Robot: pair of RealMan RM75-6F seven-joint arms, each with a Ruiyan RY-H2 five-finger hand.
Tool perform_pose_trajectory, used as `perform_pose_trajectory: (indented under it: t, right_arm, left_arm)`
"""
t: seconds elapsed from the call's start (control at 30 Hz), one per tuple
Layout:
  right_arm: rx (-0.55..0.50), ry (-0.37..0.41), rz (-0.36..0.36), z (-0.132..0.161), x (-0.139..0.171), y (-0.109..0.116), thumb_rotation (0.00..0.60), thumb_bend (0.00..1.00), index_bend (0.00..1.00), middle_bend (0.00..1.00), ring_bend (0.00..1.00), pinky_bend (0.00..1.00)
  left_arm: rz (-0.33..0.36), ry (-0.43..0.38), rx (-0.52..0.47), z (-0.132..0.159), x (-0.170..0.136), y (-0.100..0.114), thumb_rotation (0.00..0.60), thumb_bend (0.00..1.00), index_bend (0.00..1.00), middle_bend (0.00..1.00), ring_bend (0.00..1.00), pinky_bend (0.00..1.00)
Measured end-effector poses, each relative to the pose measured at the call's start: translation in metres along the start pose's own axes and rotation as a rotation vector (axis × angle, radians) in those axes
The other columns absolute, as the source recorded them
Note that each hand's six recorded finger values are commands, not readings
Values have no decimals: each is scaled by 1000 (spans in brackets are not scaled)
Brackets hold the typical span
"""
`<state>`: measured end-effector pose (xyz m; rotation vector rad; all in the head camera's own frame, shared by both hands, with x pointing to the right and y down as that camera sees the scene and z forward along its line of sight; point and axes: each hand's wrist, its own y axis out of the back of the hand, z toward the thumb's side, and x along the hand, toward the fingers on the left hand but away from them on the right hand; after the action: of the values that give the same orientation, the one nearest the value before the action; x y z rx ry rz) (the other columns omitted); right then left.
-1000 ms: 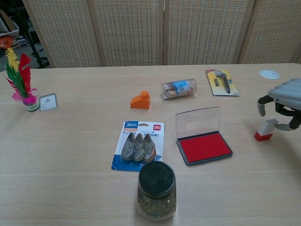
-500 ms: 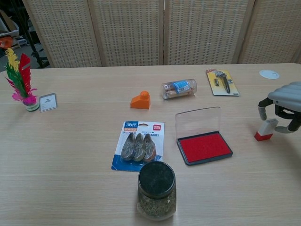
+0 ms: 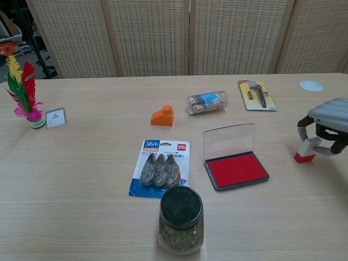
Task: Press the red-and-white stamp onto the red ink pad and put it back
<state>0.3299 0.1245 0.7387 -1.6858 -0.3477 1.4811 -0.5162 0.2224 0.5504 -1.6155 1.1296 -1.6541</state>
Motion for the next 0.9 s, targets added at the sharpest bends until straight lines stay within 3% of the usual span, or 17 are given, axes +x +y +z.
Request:
perform_pose_trajectory:
  t: [0.57, 0.9]
  right_arm:
    - [-21, 10, -5, 2, 4, 3, 600, 450, 506, 900, 974, 1000]
    - [-29, 69, -56, 17, 23, 31, 600, 459, 506, 900, 974, 1000]
  left_arm:
    - [0, -1, 1, 0, 0, 0, 600, 51, 0, 0, 0, 0]
    - [4, -11, -10, 1, -2, 2, 600, 51, 0, 0, 0, 0]
